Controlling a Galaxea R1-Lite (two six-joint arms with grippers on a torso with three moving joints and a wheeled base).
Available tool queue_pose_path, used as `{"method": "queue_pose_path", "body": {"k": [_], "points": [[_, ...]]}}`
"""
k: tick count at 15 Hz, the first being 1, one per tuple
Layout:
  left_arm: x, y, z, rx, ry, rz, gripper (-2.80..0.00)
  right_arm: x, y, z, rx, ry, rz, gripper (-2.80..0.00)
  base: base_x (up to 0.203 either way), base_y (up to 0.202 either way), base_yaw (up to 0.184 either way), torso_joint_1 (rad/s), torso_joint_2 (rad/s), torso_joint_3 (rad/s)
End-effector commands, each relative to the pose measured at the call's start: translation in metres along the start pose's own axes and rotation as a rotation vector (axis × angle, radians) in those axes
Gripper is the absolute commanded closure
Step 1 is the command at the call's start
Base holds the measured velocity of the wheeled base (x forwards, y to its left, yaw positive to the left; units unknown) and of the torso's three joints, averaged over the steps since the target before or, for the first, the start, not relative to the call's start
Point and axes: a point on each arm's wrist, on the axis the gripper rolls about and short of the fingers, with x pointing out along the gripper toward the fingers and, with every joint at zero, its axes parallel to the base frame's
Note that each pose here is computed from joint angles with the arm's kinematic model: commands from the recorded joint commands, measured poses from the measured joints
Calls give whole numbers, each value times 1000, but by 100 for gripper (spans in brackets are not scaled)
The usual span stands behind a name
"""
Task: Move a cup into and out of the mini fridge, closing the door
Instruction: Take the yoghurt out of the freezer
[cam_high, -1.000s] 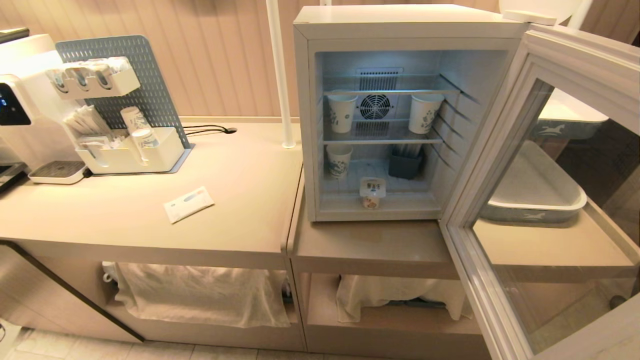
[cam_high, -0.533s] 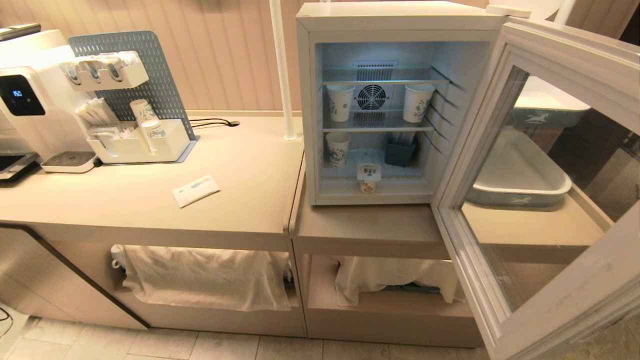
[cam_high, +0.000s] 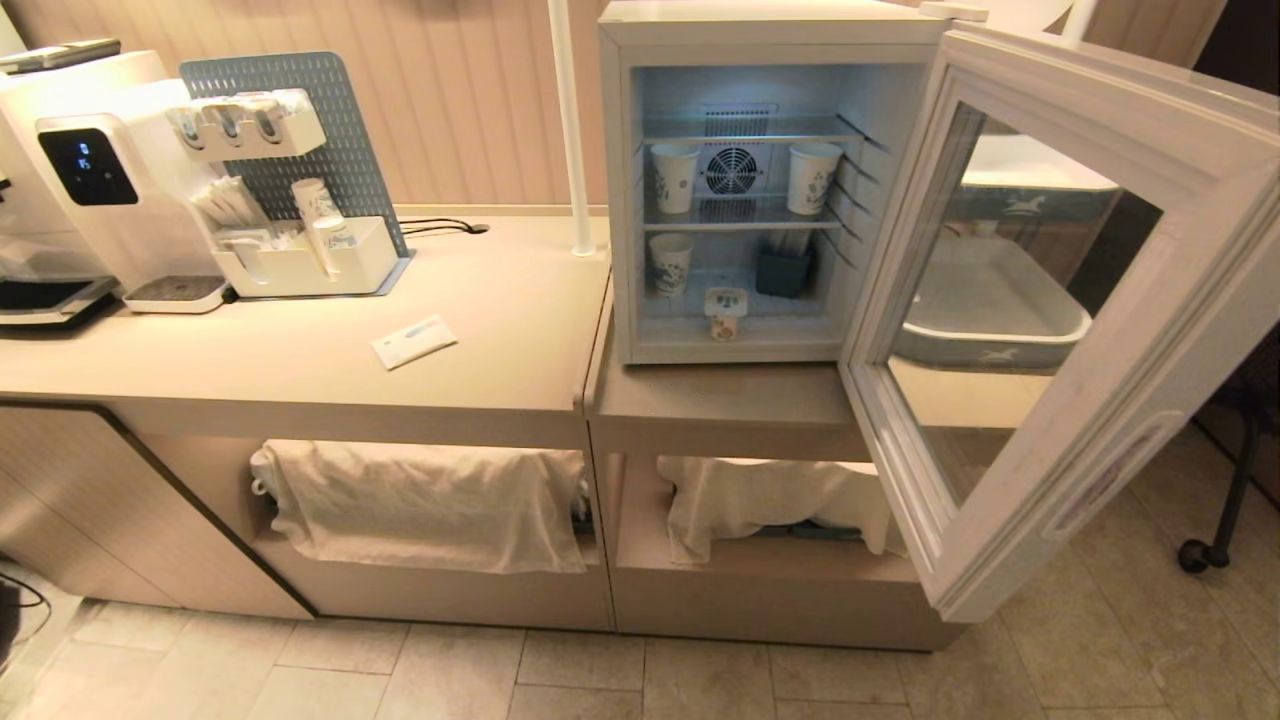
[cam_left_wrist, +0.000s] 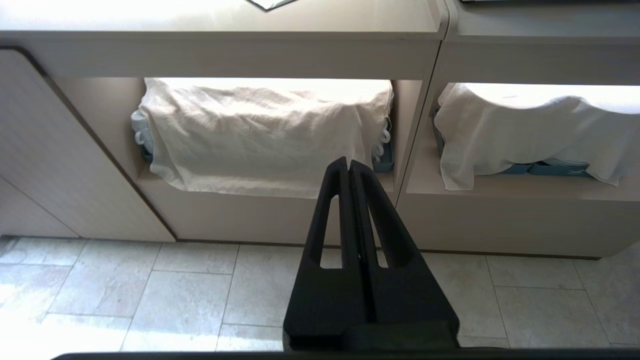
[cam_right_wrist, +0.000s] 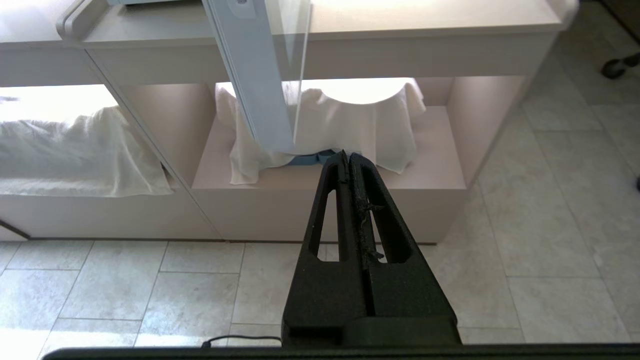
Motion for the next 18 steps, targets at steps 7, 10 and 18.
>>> {"method": "queue_pose_path", "body": {"k": [7,10,18], "points": [[0,0,0,4,0,-1,0,0,0,0,1,-2,0,0,-18,31,1,2,0,1],[0,0,0,3,0,-1,0,0,0,0,1,-4,0,0,0,188,2,0,3,0],[0,0,0,0,-1,1,0,-1,0,0,1,-11,0,0,0,190,-1,2,2,1]]}}
